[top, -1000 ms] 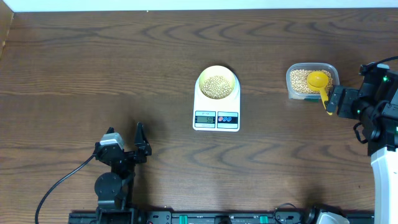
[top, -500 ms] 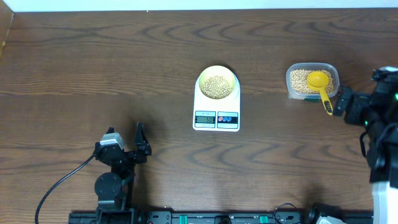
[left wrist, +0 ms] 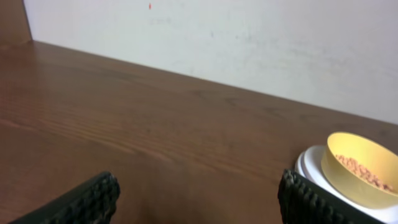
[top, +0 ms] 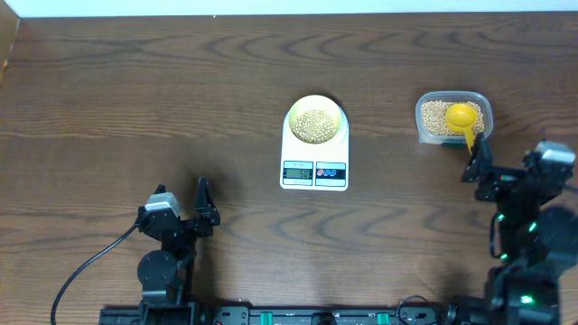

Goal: Scoop item into bowl and weigh 50g on scale

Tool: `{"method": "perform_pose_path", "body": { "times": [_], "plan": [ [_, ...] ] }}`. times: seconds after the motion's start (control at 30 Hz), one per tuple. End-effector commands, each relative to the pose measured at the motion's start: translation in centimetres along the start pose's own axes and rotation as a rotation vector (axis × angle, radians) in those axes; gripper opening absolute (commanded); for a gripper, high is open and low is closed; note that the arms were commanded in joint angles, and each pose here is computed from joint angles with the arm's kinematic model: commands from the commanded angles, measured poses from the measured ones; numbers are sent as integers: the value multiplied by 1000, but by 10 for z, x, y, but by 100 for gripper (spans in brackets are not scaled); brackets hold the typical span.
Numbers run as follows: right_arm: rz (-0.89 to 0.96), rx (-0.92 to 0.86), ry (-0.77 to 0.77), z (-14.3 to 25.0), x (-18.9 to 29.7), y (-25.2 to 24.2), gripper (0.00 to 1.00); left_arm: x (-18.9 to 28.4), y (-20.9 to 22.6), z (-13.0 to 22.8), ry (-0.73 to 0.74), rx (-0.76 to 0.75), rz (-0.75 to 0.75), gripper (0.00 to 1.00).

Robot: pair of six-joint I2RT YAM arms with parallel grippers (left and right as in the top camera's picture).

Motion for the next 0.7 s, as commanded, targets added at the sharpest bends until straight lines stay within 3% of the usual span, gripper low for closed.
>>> {"method": "perform_pose_path", "body": {
  "times": [0.0,0.23,0.67],
  "plan": [
    [-41,-62,-112,21,6,6,99,-1,8,13,42,-19,-44,84],
    [-60,-58,-282,56,18,4,99,-1,8,13,42,-19,-44,84],
    [5,-65,-162,80,20,-2,99,-1,8,13,42,-19,-44,84]
  ]
}}
Point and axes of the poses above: each gripper's point midway between its finger pads, its own x axis back along the fingers, its own y axis along the line the jaws close on, z = x × y, the point moved 5 cm from there along x, back along the fingers, and after that the axes turned 1 degree about x, right-handed, at the moved point
